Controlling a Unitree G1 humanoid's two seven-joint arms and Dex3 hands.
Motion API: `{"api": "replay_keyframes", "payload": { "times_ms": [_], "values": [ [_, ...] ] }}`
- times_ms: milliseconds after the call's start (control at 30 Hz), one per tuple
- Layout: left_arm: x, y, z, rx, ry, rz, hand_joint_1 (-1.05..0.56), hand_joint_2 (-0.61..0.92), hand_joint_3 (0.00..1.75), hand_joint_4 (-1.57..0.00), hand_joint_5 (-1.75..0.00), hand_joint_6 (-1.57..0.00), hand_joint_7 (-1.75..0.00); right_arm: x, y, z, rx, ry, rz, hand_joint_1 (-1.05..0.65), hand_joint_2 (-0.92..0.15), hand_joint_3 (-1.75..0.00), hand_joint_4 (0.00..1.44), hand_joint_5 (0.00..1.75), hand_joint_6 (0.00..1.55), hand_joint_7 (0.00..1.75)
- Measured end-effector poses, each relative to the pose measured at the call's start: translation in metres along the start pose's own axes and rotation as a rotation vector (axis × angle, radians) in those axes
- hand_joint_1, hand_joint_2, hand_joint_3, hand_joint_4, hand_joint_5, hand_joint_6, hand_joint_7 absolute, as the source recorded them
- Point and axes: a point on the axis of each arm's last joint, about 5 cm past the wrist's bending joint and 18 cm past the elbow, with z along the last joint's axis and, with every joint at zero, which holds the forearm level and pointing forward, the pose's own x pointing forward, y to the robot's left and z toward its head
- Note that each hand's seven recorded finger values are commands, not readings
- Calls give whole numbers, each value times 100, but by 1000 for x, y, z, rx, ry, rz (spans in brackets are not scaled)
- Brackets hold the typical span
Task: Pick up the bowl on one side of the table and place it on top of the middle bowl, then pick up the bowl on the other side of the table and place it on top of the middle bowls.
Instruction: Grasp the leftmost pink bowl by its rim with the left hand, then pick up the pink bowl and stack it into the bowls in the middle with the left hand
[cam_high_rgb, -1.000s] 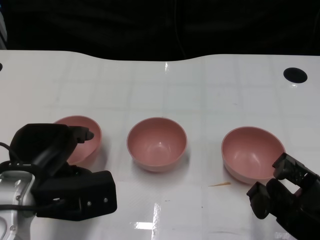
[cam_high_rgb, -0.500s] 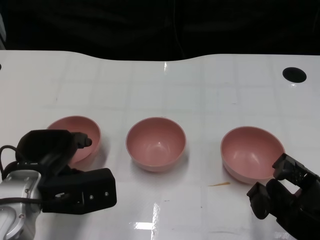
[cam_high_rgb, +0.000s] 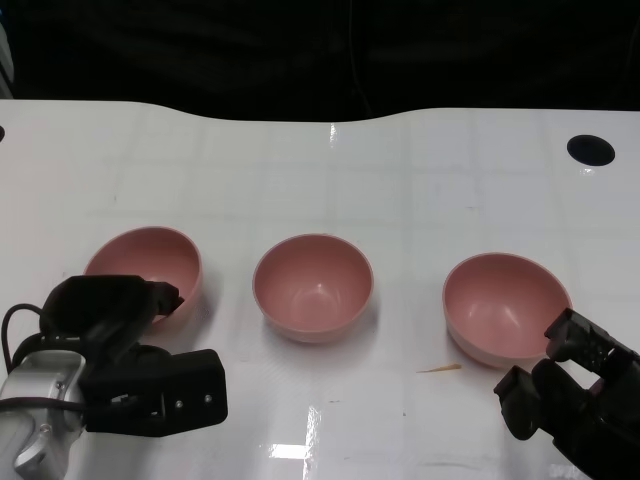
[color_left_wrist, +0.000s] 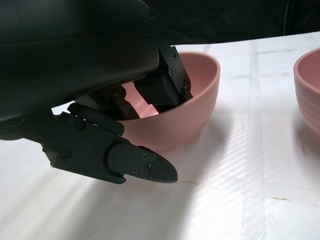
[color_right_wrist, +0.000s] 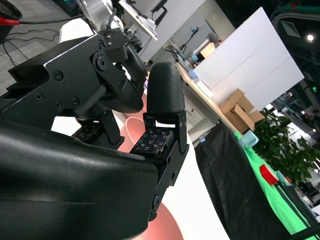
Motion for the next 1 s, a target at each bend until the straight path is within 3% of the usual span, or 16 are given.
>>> {"api": "replay_keyframes", "payload": {
  "times_ms": [167,267,300,333,400,567,600,700,733,800,1000],
  "values": [
    [2,-6,-5,-22,-17,43,-11,92,12,-97,-7,-103,-8,-1,0,0,1,0,2,-3,-49,-127,83,175,85,136],
    [1,-10,-6,-51,-18,87,-10,91,4,-121,-16,-120,-11,-1,0,0,1,0,2,-4,-48,-126,83,175,85,136],
    [1,-11,-6,-59,-17,101,-6,91,4,-102,-104,-102,-75,-1,0,0,1,0,2,-4,-48,-126,84,175,85,135],
    [1,-11,-5,-64,-19,124,-4,91,5,-92,-138,-81,-124,-1,0,0,1,0,2,-4,-48,-125,84,174,86,135],
    [1,-11,-5,-71,-19,152,-4,92,13,-82,-167,-60,-164,-1,0,0,1,0,3,-4,-49,-124,84,174,86,134],
    [3,-1,3,-91,-18,165,-3,92,16,-74,-174,-52,-174,0,-2,-1,2,-3,12,-4,-48,-125,84,175,86,135],
    [3,2,6,-96,-23,168,-3,91,15,-72,-172,-52,-170,0,-2,-1,1,-4,13,-4,-47,-127,84,175,86,136],
    [1,13,11,-98,-30,164,-4,92,8,-73,-154,-68,-130,0,-2,-1,-3,-6,12,-4,-46,-127,84,175,86,137],
    [-1,16,12,-98,-33,162,-4,92,7,-74,-152,-70,-126,0,-2,-1,-6,-5,11,-4,-46,-127,84,175,86,137],
    [-4,24,15,-95,-41,166,-3,92,9,-71,-170,-53,-164,0,-2,-1,-11,-5,9,-4,-46,-126,84,175,86,137],
    [-14,59,19,-101,-140,164,3,92,25,-66,-175,-48,-175,2,-3,0,-15,-3,18,-3,-47,-125,84,175,86,137]
  ]
}}
